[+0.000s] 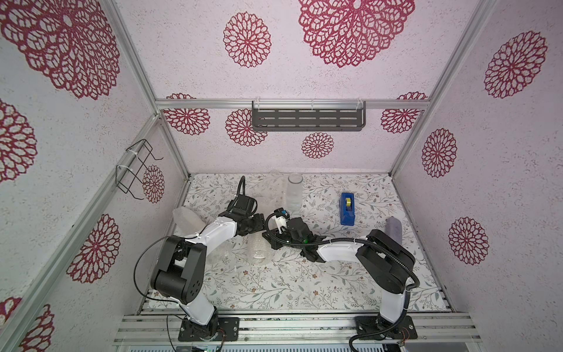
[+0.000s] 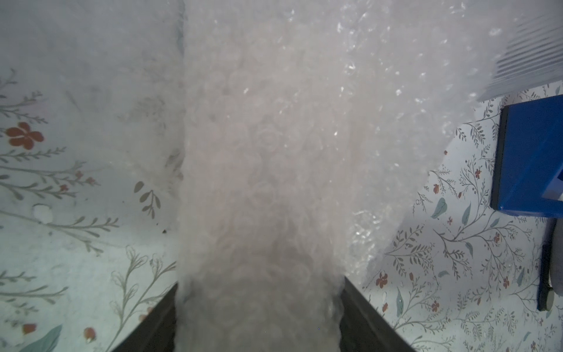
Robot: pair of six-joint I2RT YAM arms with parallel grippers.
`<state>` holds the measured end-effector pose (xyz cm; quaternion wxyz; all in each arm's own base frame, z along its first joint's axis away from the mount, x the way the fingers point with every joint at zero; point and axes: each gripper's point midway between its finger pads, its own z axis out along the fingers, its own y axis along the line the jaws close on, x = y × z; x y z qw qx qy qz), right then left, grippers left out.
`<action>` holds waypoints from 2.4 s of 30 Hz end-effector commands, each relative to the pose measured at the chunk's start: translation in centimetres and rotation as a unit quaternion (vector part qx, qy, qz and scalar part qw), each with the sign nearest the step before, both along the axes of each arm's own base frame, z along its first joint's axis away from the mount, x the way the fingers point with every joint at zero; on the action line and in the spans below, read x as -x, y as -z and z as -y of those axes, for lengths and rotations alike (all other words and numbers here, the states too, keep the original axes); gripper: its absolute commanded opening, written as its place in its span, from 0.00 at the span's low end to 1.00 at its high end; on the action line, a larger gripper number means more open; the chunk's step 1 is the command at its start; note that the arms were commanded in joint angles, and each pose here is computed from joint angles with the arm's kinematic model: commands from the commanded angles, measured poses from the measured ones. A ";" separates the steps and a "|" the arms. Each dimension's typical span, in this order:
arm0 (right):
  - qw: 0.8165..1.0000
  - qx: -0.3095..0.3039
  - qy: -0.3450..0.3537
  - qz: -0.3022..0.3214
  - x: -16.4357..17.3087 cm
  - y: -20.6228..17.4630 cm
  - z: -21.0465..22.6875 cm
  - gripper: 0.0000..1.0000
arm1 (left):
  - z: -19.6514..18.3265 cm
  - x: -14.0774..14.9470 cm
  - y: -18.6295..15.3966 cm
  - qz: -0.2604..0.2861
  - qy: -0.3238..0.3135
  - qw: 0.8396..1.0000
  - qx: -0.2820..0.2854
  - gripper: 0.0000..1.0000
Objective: Wrap vases in bubble wrap
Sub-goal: Wrap the vase in bubble wrap.
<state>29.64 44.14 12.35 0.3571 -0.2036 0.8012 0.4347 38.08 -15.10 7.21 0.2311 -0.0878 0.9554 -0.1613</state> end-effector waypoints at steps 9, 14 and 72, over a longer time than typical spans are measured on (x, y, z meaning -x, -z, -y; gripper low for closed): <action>0.997 -0.007 0.065 0.029 -1.7 -4.3 4.2 0.41 | -0.9 0.8 1.4 -0.026 -0.009 1.000 -0.007 0.61; 0.996 0.000 0.091 0.015 -4.7 -2.9 5.6 0.39 | -0.3 0.7 0.9 -0.016 -0.001 1.000 0.010 0.61; 0.997 0.020 0.052 0.057 -7.1 -3.0 2.8 0.31 | -2.0 -0.4 4.4 -0.032 -0.080 0.996 0.022 0.63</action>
